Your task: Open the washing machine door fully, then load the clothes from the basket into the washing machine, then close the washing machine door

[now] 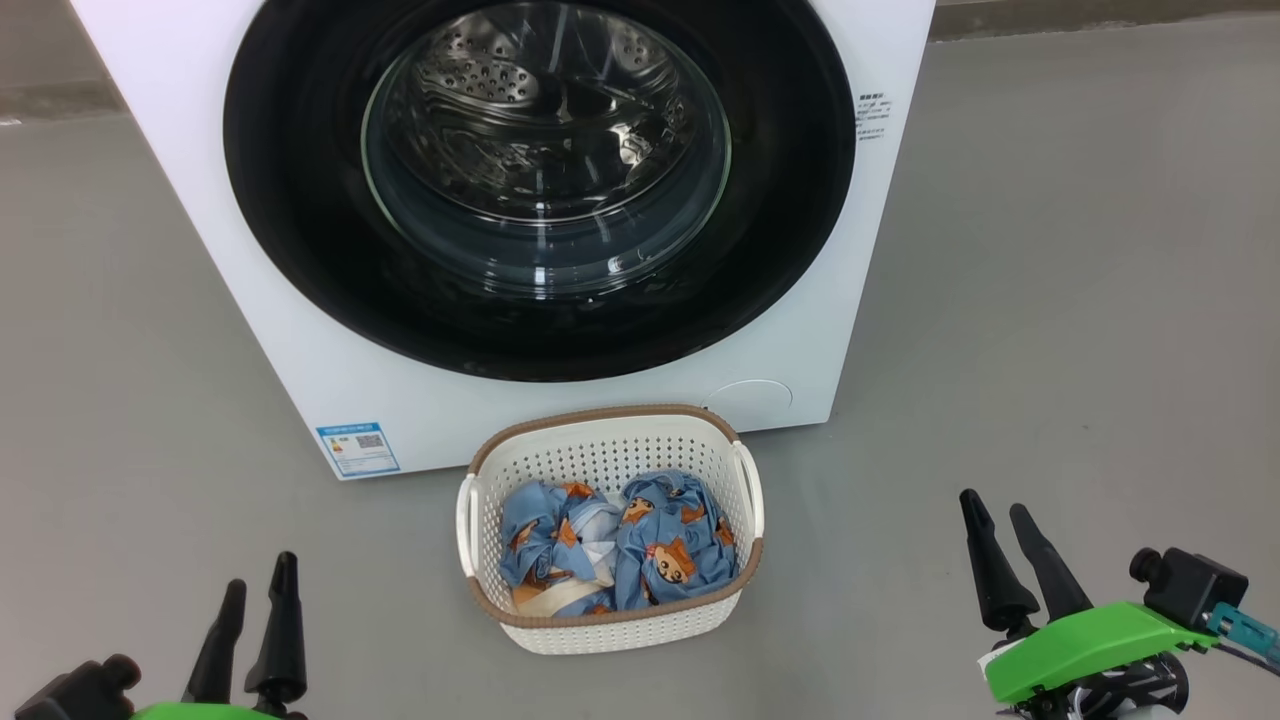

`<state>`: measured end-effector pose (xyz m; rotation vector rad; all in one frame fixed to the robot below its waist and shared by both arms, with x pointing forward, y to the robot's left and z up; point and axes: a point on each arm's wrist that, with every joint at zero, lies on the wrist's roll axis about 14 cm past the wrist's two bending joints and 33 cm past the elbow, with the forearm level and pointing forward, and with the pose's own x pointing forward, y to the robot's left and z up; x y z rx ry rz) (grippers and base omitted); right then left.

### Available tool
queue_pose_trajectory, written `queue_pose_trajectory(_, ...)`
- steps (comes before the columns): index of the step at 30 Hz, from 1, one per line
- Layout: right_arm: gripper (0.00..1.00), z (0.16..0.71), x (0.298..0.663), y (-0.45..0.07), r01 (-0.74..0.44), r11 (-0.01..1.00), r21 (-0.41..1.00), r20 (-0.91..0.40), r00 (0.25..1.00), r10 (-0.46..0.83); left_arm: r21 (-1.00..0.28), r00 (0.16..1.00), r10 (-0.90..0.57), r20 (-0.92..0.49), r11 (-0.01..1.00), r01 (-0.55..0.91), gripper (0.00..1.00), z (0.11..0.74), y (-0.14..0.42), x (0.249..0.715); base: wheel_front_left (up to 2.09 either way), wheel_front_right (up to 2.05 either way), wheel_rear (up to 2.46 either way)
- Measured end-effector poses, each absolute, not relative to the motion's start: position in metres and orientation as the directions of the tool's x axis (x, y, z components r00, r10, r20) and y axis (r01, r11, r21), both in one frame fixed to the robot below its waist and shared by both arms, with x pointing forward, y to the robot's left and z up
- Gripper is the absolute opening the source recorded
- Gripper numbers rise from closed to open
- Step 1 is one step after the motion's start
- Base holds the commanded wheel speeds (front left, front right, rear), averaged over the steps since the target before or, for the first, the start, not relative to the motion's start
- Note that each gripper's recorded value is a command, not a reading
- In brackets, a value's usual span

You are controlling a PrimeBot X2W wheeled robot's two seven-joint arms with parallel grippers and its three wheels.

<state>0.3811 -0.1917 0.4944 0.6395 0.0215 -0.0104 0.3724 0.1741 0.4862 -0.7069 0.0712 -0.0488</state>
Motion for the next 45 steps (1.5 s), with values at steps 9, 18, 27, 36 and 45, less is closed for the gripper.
queue_pose_trajectory(9,1.0,0.499,0.383,-0.191,-0.003,0.858,0.514,-0.001,1.0,0.005,-0.567,0.996,-0.081,-0.025,0.822,0.053,1.0,0.491,0.173,0.373,0.0,0.0,0.0)
queue_pose_trajectory(18,1.0,0.509,0.387,-0.191,-0.03,0.914,0.404,0.037,0.999,0.016,-0.47,0.994,-0.106,-0.007,0.878,0.09,1.0,0.494,0.171,0.373,0.0,0.0,0.0)
queue_pose_trajectory(27,1.0,0.513,0.388,-0.188,-0.048,0.949,0.311,0.058,0.998,0.031,-0.372,0.993,-0.121,0.01,0.921,0.116,1.0,0.496,0.17,0.372,0.0,0.0,0.0)
queue_pose_trajectory(36,1.0,0.523,0.392,-0.182,-0.079,0.977,0.199,0.095,0.994,0.061,-0.276,0.989,-0.145,0.031,0.95,0.148,1.0,0.5,0.169,0.371,0.0,0.0,0.0)
queue_pose_trajectory(45,1.0,0.529,0.394,-0.183,-0.084,0.993,0.087,0.12,0.99,0.073,-0.165,0.987,-0.157,0.042,0.973,0.162,1.0,0.5,0.171,0.371,0.0,0.0,0.0)
